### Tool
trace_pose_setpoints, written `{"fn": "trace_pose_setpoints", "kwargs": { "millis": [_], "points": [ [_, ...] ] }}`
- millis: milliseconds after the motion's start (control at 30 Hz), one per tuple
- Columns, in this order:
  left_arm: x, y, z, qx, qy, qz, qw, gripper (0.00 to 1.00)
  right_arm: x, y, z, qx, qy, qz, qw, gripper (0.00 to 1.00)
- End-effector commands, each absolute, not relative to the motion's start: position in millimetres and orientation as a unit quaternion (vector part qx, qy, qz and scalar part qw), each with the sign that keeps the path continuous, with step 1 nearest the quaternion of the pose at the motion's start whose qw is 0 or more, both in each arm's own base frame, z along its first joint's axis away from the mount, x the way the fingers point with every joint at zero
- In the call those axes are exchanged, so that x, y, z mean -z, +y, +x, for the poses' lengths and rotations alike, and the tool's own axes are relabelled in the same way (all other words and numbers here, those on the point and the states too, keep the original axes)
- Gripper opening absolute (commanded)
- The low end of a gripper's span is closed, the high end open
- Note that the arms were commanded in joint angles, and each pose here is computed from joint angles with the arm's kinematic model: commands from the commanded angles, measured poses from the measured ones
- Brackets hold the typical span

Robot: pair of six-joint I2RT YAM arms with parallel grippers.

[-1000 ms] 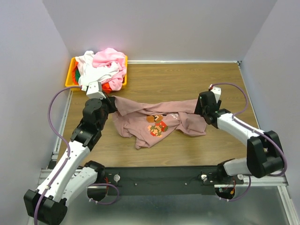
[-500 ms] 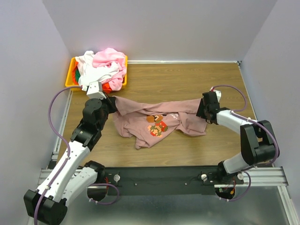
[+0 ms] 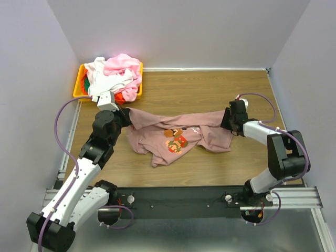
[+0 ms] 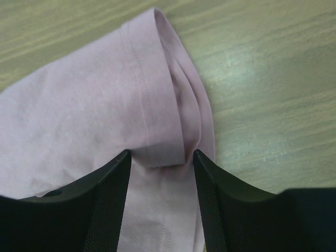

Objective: Fold and stack the t-shirts
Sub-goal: Flatten the tshirt out

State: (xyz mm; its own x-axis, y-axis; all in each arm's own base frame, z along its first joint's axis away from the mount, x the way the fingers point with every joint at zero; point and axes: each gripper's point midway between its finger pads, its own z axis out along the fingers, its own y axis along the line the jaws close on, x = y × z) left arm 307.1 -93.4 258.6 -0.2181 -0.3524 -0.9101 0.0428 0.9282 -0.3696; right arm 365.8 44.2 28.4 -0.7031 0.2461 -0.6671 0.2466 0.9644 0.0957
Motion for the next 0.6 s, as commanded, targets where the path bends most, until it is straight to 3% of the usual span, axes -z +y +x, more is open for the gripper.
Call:
{"fn": "trace_pose_setpoints", "kwargs": {
  "millis": [0, 567],
  "points": [
    [-256.3, -94.2, 307.4, 0.164, 0.762, -0.096, 0.619, 0.00, -39.2, 49.6, 385.2, -0.016, 0.916, 0.122, 0.381, 0.58],
    [-255.7, -93.9, 305.9, 0.165, 0.762, -0.095, 0.619, 0.00, -19.0, 44.0, 385.8, -0.011, 0.926, 0.127, 0.356, 0.56]
  ]
}}
